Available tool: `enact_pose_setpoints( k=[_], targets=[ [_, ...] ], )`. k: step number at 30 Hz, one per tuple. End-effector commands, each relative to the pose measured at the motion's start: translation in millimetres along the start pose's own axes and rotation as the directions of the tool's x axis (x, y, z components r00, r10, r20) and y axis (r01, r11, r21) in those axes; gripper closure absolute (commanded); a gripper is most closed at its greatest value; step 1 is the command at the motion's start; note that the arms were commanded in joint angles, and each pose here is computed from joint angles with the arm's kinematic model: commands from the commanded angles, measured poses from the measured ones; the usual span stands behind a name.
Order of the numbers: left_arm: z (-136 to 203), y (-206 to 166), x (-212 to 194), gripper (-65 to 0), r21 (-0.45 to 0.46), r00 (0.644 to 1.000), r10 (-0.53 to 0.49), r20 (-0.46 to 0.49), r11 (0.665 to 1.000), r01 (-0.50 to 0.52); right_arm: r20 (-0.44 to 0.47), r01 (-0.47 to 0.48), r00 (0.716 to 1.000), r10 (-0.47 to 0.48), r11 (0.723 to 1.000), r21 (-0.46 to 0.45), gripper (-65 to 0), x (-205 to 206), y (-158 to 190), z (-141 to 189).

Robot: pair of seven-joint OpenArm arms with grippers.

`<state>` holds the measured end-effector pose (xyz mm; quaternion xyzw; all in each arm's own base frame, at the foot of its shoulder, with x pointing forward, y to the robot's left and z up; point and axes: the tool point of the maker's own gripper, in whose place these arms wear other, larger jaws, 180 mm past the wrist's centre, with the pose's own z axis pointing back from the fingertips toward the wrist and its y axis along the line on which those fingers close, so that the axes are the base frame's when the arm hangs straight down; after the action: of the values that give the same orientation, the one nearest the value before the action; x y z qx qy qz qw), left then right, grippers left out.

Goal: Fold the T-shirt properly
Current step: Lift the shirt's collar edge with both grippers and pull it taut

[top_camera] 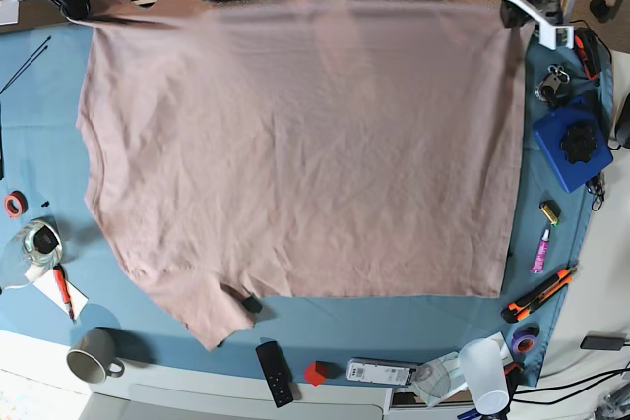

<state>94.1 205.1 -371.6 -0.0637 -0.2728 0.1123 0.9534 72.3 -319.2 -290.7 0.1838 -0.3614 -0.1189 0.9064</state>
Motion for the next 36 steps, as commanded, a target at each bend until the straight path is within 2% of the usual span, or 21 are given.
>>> enact_pose_setpoints(
  k=[1, 3, 6, 16, 21, 27, 32, 36],
  targets=[
    [6, 3, 6, 0.0, 0.004, 1.000, 0.007, 0.025, 1.000, -0.007, 0.031, -0.027, 0.999, 0.027, 1.000, -0.001, 0.0, 12, 1, 5],
    [6, -2, 8, 0.0, -0.026, 0.999, 0.032, 0.039, 0.999, -0.031, 0.042, -0.031, 0.999, 0.031, 0.999, 0.008, 0.0, 15, 3, 2],
    [7, -13, 10, 0.0, -0.085, 0.999, 0.004, 0.048, 0.996, 0.000, 0.033, -0.037, 0.999, 0.037, 0.999, 0.010, 0.0, 15, 3, -5],
    [3, -16, 29, 0.0, -0.092, 0.994, 0.006, 0.113, 0.996, 0.004, 0.045, -0.063, 0.997, 0.064, 0.997, -0.035, 0.0, 23, -5, -14],
    [2, -8, 28, 0.0, -0.053, 0.994, 0.019, 0.108, 0.998, -0.014, 0.056, -0.064, 0.996, 0.067, 0.997, -0.038, 0.0, 25, -5, -15],
    [2, -8, 40, 0.0, -0.056, 0.987, 0.018, 0.159, 0.998, -0.009, 0.086, -0.082, 0.992, 0.090, 0.992, -0.094, 0.0, 35, -14, -18],
    [-1, -11, 52, 0.0, -0.062, 0.982, 0.013, 0.189, 0.998, -0.001, 0.049, -0.130, 0.990, 0.133, 0.989, -0.073, 0.0, 38, -9, -37],
    [-3, -7, 58, 0.0, -0.029, 0.979, -0.014, 0.204, 0.999, 0.021, 0.027, -0.191, 0.981, 0.193, 0.980, -0.063, 0.0, 45, -3, -60]
  ],
)
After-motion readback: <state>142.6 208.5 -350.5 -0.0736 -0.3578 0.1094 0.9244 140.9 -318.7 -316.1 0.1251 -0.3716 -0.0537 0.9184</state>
